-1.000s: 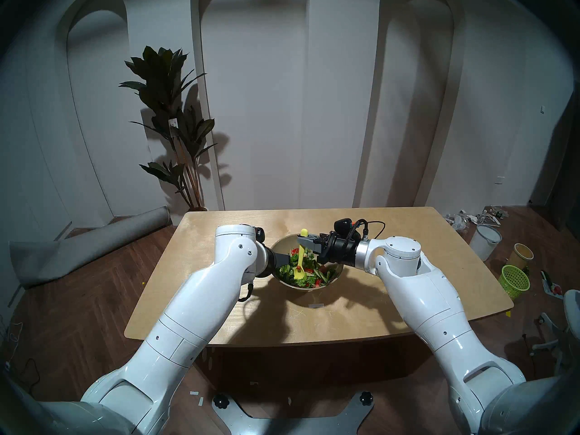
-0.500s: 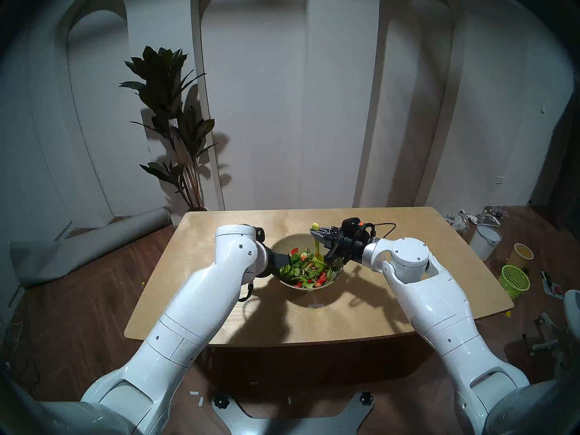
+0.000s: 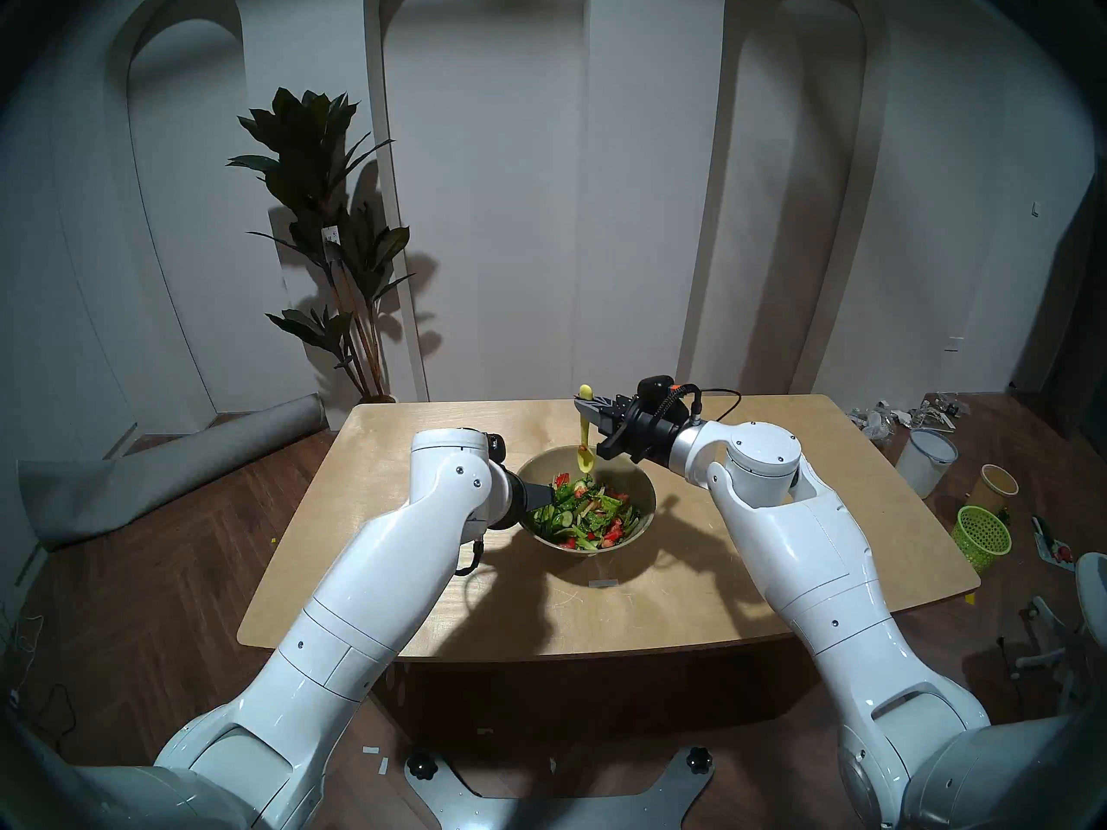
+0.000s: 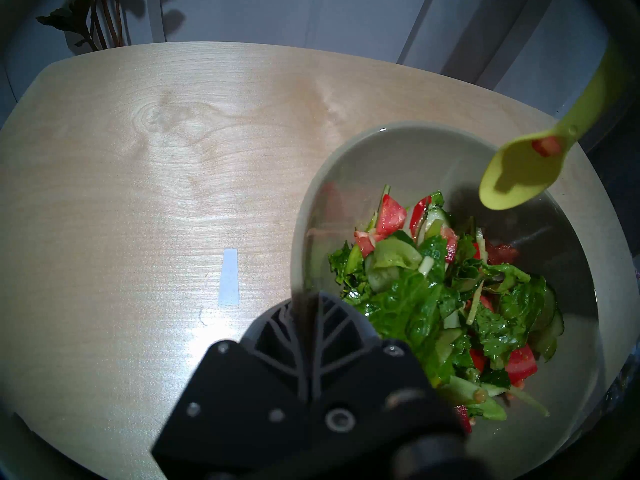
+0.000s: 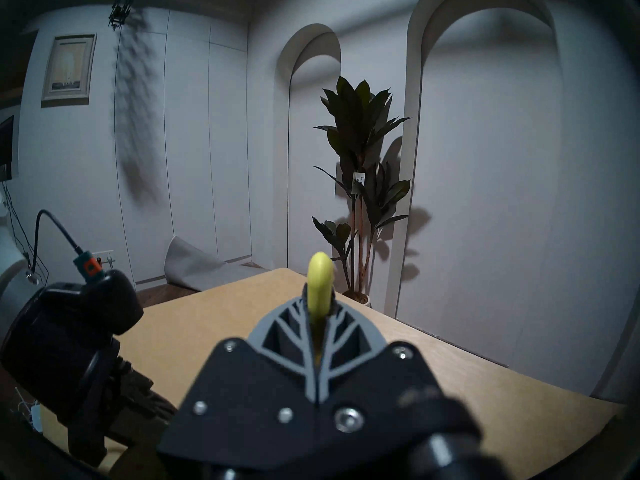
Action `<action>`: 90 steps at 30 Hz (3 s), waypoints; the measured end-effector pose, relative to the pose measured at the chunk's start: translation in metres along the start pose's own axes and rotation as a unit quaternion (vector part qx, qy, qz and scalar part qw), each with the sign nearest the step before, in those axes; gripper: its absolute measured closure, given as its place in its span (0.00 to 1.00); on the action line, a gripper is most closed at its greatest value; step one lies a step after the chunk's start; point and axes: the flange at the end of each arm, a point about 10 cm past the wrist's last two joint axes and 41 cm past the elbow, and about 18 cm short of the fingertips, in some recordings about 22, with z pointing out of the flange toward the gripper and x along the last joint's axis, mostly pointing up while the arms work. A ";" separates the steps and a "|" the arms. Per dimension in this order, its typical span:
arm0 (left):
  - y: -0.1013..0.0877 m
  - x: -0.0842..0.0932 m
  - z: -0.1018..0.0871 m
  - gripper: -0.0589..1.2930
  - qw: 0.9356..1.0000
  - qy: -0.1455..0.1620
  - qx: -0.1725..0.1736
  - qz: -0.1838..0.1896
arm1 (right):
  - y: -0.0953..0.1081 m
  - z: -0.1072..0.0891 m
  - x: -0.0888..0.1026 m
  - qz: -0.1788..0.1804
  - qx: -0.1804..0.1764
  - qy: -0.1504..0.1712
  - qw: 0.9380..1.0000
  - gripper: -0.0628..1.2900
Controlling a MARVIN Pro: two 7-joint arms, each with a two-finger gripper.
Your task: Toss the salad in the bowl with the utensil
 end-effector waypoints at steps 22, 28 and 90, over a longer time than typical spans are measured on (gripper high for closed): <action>0.000 0.000 0.000 0.97 1.000 0.000 0.000 -0.001 | -0.009 0.012 -0.026 0.141 0.047 0.028 0.988 0.98; 0.000 0.000 0.000 0.97 1.000 0.000 0.000 -0.001 | -0.009 -0.009 -0.021 0.160 0.056 0.023 0.985 0.98; 0.000 0.000 0.000 0.97 1.000 0.000 0.000 -0.002 | 0.056 -0.005 -0.092 0.189 0.055 0.038 0.980 0.98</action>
